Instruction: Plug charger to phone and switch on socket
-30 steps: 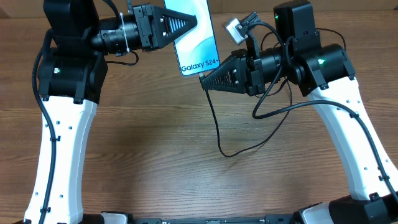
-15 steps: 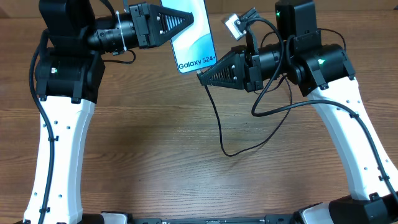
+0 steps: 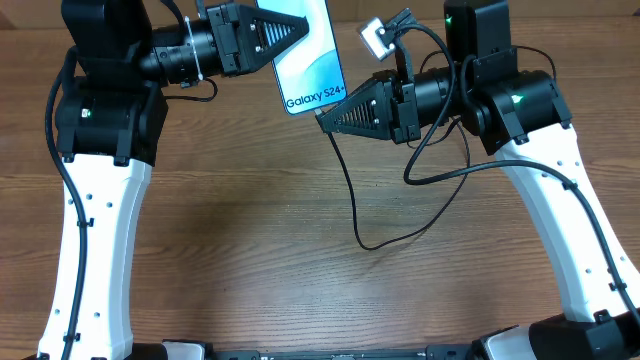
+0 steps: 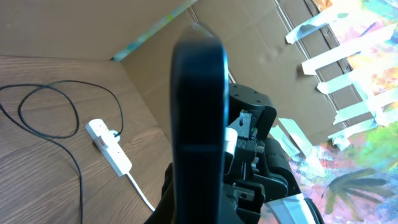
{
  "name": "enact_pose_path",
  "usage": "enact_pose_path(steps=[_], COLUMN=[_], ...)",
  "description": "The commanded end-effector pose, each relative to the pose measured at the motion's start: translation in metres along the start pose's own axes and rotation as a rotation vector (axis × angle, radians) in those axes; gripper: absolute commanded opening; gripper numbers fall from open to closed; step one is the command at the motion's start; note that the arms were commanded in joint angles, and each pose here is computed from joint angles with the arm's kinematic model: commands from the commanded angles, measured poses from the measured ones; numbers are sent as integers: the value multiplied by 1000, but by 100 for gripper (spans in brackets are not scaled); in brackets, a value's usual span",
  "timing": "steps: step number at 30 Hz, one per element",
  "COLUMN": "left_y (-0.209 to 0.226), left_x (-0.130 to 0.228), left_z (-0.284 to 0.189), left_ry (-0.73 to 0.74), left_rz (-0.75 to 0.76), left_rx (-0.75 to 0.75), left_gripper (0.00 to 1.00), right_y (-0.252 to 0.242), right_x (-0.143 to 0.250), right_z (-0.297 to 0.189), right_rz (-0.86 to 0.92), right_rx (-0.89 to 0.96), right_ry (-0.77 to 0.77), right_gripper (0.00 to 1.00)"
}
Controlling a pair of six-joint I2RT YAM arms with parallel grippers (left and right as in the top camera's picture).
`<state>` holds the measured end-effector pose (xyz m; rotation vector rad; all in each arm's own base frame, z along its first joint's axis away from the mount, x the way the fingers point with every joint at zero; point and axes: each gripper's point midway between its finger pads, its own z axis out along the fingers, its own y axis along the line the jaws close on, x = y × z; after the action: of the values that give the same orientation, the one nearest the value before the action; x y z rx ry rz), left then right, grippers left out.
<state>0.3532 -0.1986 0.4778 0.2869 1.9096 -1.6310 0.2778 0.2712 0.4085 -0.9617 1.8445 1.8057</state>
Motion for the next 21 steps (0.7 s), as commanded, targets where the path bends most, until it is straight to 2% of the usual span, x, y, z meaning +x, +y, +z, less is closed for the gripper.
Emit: enact_pose_path(steps=[1,21], left_y=[-21,-15], left_x=[16,13], left_z=[1,-6], left_ry=[84,71], left_rz=[17,1], left_rx=[79,61], left_gripper=[4,4], right_y=[6,2], right_x=[-9,-10], right_z=[-3,-4], right_rz=[-53,-49], right_rx=[51,69], right_ry=[-23,-26], right_gripper=[4,4])
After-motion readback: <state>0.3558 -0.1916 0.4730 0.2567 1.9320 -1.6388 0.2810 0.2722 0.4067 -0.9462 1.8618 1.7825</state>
